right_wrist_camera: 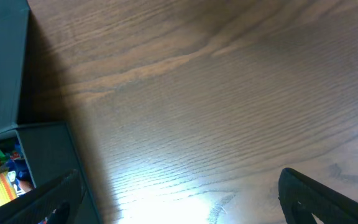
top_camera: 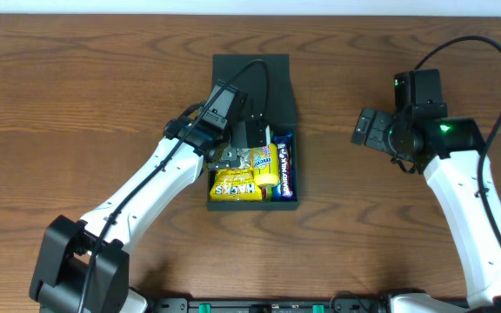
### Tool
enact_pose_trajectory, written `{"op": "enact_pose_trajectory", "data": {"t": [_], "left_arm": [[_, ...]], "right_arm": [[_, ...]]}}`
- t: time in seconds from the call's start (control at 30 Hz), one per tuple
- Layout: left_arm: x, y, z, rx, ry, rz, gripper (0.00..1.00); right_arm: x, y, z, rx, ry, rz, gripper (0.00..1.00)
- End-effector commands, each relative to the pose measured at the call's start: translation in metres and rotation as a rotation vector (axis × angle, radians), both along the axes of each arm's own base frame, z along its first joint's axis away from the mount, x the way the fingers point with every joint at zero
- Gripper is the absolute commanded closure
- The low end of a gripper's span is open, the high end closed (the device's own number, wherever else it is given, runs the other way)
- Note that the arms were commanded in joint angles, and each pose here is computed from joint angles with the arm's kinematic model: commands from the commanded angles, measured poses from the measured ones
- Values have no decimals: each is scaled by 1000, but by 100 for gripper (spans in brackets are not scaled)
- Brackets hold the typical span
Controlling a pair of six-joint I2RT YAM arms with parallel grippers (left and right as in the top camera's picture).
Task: Pack container
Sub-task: 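Place the KitKat bar into the box and release it, then move both grippers to the raised box lid edges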
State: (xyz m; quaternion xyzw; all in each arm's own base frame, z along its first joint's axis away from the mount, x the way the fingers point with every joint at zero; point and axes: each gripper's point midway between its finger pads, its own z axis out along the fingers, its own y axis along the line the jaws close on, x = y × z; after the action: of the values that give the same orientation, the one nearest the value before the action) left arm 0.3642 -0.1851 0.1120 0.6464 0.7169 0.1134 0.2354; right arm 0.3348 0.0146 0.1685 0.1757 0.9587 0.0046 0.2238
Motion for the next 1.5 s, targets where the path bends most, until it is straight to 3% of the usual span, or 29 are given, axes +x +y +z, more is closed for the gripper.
{"op": "enact_pose_trajectory", "data": {"t": [0.0, 0.07, 0.1, 0.13, 0.17, 0.2, 0.23, 0.27, 0.3, 0.4, 0.5, 0.6, 0.67, 0.83, 0.93, 1.17, 1.47], "left_arm": [[3, 4, 1, -38, 2, 107, 5], [5, 8, 4, -65, -6, 203, 5], [6, 9, 6, -92, -7, 251, 0], [7, 11, 8, -107, -14, 285, 13], [11, 14, 11, -120, -31, 326, 45], [19, 21, 16, -129, -70, 400, 94], [28, 32, 22, -146, -123, 501, 94], [39, 44, 29, -205, -178, 639, 94], [46, 50, 34, -279, -200, 745, 94], [55, 65, 37, -449, -205, 979, 94], [56, 73, 36, -485, -203, 1049, 94], [59, 89, 33, -601, -178, 1227, 94], [60, 95, 18, -768, -11, 1375, 94], [63, 106, -23, -946, 344, 1521, 94], [65, 103, -52, -991, 506, 1555, 94], [70, 77, -106, -1037, 715, 1587, 94], [97, 51, -110, -1125, 805, 1553, 94]], "right_arm": [[3, -5, 4, -16, -13, -6, 1], [3, -5, 5, -16, -17, -6, 1], [5, -5, 5, -15, -23, -6, 1], [7, -5, 6, -14, -31, -6, 4], [9, -5, 6, -13, -38, -6, 16], [12, -3, 6, -7, -47, -4, 38], [16, -1, 5, 1, -54, 1, 69], [20, 1, 4, 13, -60, 7, 92], [25, 3, 1, 22, -63, 11, 98], [42, 20, -16, 78, -55, 88, 99], [57, 46, -42, 184, -23, 201, 99], [68, 69, -68, 288, 6, 272, 99], [75, 88, -88, 394, 27, 316, 99], [86, 117, -118, 565, 44, 387, 99], [91, 131, -131, 656, 45, 406, 99], [95, 145, -155, 756, 70, 393, 98], [101, 162, -163, 779, 59, 393, 99]]}}
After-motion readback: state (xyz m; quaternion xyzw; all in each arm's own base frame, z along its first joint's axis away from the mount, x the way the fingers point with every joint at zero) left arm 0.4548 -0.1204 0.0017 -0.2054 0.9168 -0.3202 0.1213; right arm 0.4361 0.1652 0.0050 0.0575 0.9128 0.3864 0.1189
